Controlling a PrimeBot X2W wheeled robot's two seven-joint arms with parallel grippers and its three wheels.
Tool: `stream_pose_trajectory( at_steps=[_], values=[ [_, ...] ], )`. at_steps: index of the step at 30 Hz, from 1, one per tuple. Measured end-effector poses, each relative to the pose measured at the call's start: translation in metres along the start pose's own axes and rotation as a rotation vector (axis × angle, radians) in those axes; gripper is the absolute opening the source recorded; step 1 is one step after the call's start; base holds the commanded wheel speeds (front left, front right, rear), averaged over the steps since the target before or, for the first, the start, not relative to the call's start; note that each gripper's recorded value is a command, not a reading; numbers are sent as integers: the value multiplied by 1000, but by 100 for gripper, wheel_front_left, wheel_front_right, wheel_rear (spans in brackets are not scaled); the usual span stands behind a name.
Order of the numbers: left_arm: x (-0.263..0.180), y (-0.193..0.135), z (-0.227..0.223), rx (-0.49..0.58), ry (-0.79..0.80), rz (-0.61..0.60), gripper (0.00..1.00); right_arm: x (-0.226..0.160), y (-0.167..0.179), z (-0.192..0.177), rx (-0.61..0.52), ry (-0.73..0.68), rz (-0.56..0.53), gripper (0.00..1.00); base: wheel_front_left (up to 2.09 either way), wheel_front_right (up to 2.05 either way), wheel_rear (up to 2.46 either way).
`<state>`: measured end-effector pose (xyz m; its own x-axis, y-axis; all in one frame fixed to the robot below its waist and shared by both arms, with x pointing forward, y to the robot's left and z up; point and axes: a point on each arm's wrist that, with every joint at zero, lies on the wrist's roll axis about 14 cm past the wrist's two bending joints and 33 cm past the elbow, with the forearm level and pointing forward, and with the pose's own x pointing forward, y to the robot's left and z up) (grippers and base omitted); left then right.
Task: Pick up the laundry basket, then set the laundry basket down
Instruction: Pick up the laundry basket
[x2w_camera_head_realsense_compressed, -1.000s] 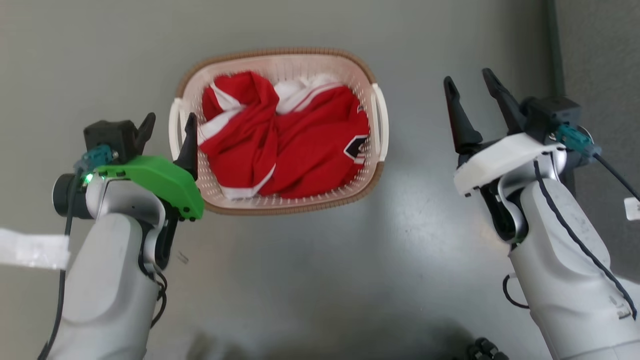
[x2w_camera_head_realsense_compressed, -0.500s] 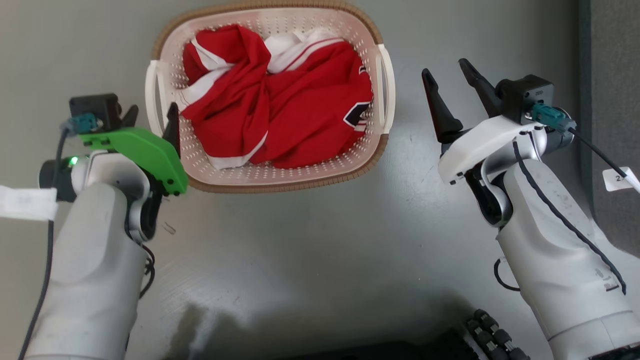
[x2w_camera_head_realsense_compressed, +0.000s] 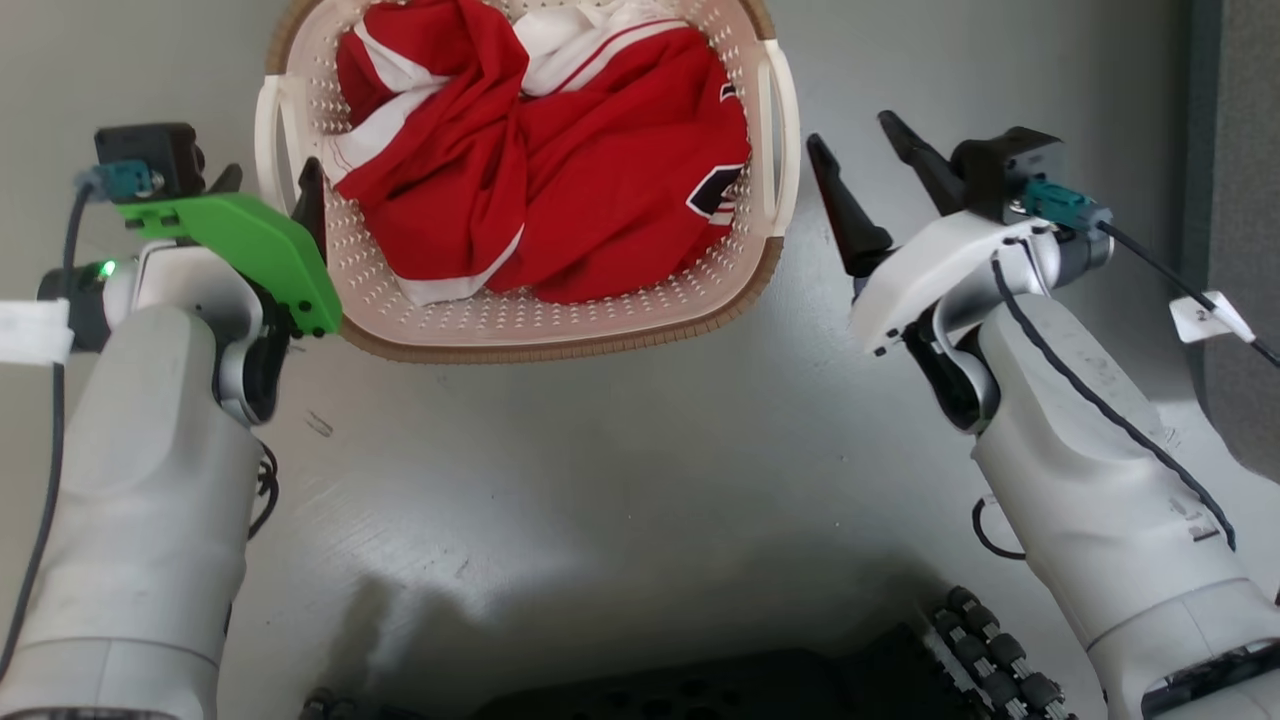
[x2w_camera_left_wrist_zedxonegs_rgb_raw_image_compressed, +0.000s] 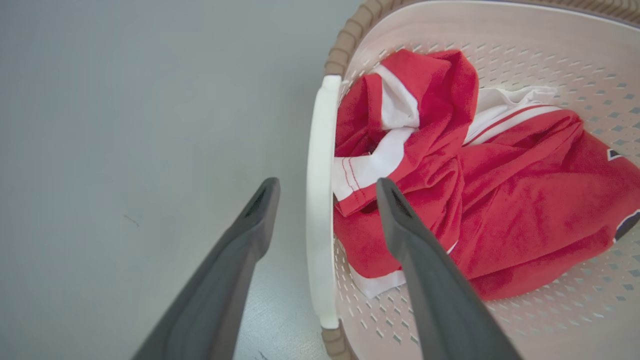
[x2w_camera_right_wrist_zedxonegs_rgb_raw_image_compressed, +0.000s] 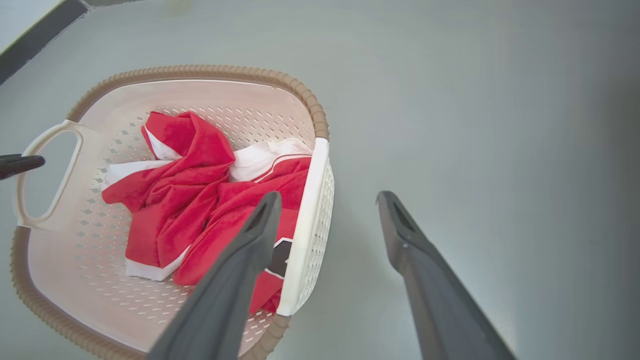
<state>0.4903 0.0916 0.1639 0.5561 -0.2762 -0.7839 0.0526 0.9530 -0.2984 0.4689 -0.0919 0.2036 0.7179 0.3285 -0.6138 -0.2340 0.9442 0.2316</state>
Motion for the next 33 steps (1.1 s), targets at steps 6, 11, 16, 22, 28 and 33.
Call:
stream_pose_trajectory(
  at_steps=[6, 11, 16, 22, 28, 33],
  values=[
    [11, 10, -7, 3, 43, 10, 100, 11, 8, -9, 14, 33, 38, 100, 0, 0, 0],
    [21, 13, -13, 11, 85, 3, 100, 19, 10, -16, 21, 61, 56, 100, 0, 0, 0],
    [31, 14, -18, 18, 115, -5, 100, 26, 11, -25, 35, 96, 66, 100, 0, 0, 0],
    [38, 16, -28, 29, 152, -10, 100, 32, 13, -36, 31, 132, 82, 91, 0, 0, 0],
    [41, 9, -35, 26, 182, -34, 0, 37, 19, -40, 61, 152, 97, 0, 0, 0, 0],
    [42, 11, -35, 18, 187, -29, 0, 38, 17, -41, 61, 158, 94, 0, 0, 0, 0]
  ],
)
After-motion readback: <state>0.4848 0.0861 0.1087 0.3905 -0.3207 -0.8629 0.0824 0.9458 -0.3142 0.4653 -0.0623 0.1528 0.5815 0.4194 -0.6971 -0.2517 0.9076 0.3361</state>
